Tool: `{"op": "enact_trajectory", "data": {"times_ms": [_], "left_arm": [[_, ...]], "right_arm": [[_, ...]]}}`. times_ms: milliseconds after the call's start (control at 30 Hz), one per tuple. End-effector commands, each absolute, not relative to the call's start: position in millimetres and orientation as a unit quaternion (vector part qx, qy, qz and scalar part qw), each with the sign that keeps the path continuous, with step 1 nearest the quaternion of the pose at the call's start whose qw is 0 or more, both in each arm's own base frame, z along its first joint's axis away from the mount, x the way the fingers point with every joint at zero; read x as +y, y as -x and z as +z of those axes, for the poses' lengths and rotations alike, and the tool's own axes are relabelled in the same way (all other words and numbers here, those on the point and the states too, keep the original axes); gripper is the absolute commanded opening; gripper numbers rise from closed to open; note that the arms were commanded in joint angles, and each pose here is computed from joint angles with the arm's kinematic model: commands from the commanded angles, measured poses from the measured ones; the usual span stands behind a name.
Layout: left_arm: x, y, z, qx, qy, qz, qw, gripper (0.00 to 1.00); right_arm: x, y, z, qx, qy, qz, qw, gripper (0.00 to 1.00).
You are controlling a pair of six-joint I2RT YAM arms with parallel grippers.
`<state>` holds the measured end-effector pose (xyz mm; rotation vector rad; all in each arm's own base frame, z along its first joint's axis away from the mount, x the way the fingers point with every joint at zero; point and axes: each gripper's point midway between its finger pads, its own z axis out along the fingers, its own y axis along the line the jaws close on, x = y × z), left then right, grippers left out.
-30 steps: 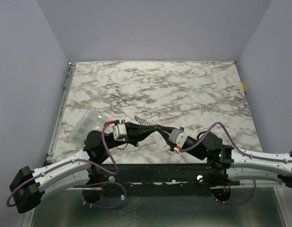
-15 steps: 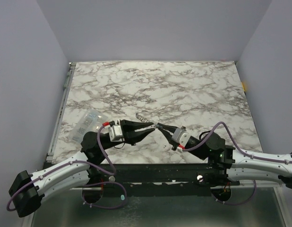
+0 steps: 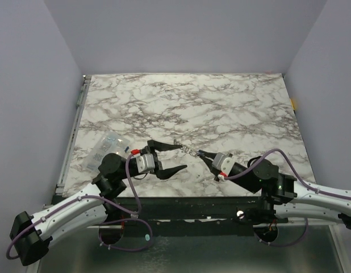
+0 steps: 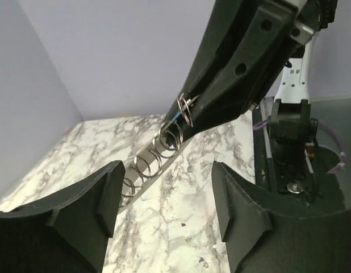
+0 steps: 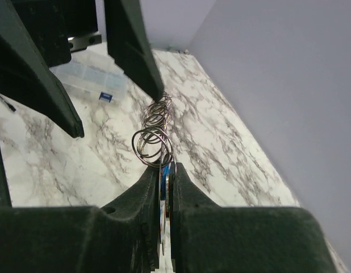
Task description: Put the keys on the keyring
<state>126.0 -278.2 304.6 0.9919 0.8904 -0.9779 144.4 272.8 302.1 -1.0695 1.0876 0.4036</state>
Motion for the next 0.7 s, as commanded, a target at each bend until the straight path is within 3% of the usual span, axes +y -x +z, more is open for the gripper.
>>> {"op": "enact_trajectory", "data": {"times_ms": [0,67,267,433,667], "left_arm": [[-279,-131,319,0.434,-0.456,-0.426,0.650,0.75],[-278,-136,325,0.449,-0.451,-0.418,0.648,0.80],[-284,-132,336,0.494,-0.445,-0.448,0.598,0.81],[-301,-128,322,0.557,-0.489,-0.460,0.489,0.71],[-316,-120,307,0.578,-0.497,-0.497,0.414,0.60]], "right_arm": [[262,-144,292,0.528,0.506,0.160,0.664,0.01],[262,-143,288,0.537,0.517,0.155,0.649,0.01],[259,-138,278,0.544,0.547,0.151,0.618,0.01],[257,-133,270,0.553,0.571,0.147,0.588,0.01],[251,-132,260,0.567,0.597,0.126,0.554,0.01]]}}
